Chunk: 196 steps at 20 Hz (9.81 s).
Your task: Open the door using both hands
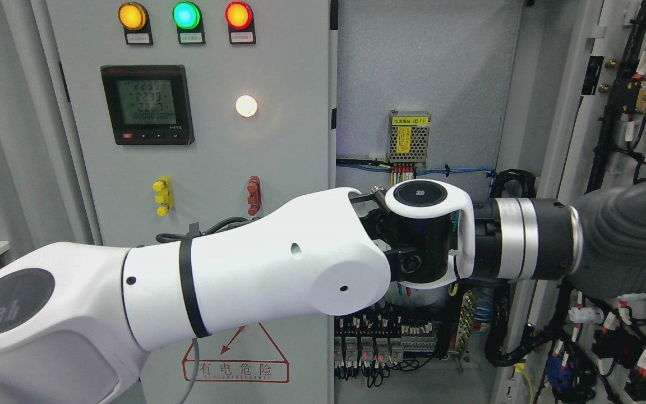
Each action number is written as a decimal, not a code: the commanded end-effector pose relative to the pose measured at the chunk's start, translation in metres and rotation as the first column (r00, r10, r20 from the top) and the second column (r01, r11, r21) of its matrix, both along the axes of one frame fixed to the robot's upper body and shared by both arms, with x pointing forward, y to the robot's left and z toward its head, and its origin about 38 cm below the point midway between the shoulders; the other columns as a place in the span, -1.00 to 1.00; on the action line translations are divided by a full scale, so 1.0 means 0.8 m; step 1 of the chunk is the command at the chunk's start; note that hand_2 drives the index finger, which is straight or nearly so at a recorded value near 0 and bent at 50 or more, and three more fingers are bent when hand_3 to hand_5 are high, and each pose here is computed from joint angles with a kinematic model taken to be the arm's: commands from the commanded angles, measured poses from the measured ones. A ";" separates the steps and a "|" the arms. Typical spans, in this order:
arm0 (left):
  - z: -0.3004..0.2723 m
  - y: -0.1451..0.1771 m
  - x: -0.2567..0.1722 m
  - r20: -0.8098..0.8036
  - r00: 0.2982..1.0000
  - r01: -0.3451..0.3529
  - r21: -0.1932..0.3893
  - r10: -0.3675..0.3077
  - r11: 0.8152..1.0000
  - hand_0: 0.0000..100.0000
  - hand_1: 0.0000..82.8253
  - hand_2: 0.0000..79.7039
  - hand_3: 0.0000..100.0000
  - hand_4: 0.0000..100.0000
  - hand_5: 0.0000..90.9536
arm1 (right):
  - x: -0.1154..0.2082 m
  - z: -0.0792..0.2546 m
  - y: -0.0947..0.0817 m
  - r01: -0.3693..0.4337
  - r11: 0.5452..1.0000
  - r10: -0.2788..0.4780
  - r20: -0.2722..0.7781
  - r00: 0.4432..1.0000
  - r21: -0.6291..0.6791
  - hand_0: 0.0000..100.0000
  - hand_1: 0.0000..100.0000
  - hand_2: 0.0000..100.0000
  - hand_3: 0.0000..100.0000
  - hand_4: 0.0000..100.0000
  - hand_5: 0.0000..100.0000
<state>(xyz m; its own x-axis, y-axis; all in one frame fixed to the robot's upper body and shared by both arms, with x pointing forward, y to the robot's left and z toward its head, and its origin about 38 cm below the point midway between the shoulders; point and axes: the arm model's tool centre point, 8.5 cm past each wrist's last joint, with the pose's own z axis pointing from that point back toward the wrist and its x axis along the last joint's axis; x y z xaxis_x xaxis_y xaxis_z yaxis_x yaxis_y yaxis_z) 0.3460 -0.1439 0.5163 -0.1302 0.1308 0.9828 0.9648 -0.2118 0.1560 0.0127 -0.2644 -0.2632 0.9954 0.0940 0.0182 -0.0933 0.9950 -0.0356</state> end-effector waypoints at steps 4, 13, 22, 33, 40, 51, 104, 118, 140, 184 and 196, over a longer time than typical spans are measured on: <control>0.007 0.036 0.029 0.005 0.998 -0.067 -0.022 0.067 0.998 -0.42 -1.00 -0.93 -0.94 -0.93 -1.00 | -0.024 0.001 -0.007 0.002 1.000 -0.003 -0.028 1.000 -0.009 -0.56 -1.00 -1.00 -1.00 -1.00 -1.00; -0.028 0.146 0.107 0.011 0.969 -0.246 -0.092 0.248 0.965 -0.42 -1.00 -0.93 -0.94 -0.93 -1.00 | -0.027 0.001 -0.010 0.000 1.000 0.000 -0.035 0.999 -0.013 -0.56 -1.00 -1.00 -1.00 -1.00 -1.00; -0.163 0.221 0.097 0.081 0.952 -0.298 0.029 0.295 0.954 -0.42 -1.00 -0.93 -0.94 -0.93 -1.00 | -0.024 0.002 -0.018 -0.001 1.000 0.000 -0.029 1.000 -0.023 -0.56 -1.00 -1.00 -1.00 -1.00 -1.00; -0.512 0.359 0.038 0.009 0.835 -0.525 0.313 0.550 0.792 -0.42 -1.00 -0.93 -0.95 -0.93 -1.00 | -0.022 0.003 -0.032 0.008 0.999 -0.009 -0.017 1.000 -0.041 -0.56 -1.00 -1.00 -1.00 -1.00 -1.00; -0.770 0.480 -0.088 -0.173 0.487 -0.566 0.683 0.856 0.460 -0.42 -1.00 -0.93 -0.95 -0.93 -1.00 | 0.033 0.006 -0.019 -0.012 1.000 0.011 0.160 0.987 0.004 -0.56 -1.00 -1.00 -1.00 -1.00 -1.00; -0.960 0.500 -0.347 -0.182 -0.432 -0.105 0.983 0.883 0.151 -0.42 -1.00 -0.93 -0.94 -0.93 -1.00 | 0.133 0.077 0.014 -0.075 0.993 0.014 0.546 0.837 0.091 -0.56 -1.00 -1.00 -1.00 -1.00 -1.00; -0.969 0.514 -0.426 0.124 -0.151 0.117 0.987 0.981 -0.107 -0.42 -1.00 -0.93 -0.94 -0.93 -1.00 | 0.537 0.653 0.146 -0.421 0.907 -0.176 0.914 -0.366 0.006 -0.56 -1.00 -1.00 -1.00 -1.00 -1.00; -0.969 0.513 -0.417 0.116 -0.149 0.103 0.990 0.982 -0.101 -0.42 -1.00 -0.93 -0.94 -0.93 -1.00 | 0.597 0.704 0.170 -0.554 0.822 -0.329 0.903 -0.277 0.129 -0.56 -1.00 -1.00 -1.00 -1.00 -1.00; -0.970 0.514 -0.417 0.125 -0.150 0.105 0.988 0.981 -0.110 -0.42 -1.00 -0.93 -0.94 -0.93 -1.00 | 0.632 0.734 0.196 -0.639 0.753 -0.367 0.907 -0.206 0.159 -0.56 -1.00 -1.00 -1.00 -1.00 -1.00; -0.970 0.517 -0.417 0.149 -0.147 0.102 0.986 0.978 -0.135 -0.42 -1.00 -0.93 -0.94 -0.93 -1.00 | 0.628 0.757 0.202 -0.758 0.645 -0.349 0.921 -0.171 0.103 -0.56 -1.00 -1.00 -1.00 -1.00 -1.00; -0.970 0.517 -0.417 0.149 -0.147 0.102 0.986 0.978 -0.135 -0.42 -1.00 -0.93 -0.94 -0.93 -1.00 | 0.626 0.760 0.204 -0.782 0.616 -0.349 0.922 -0.170 0.089 -0.56 -1.00 -1.00 -1.00 -1.00 -1.00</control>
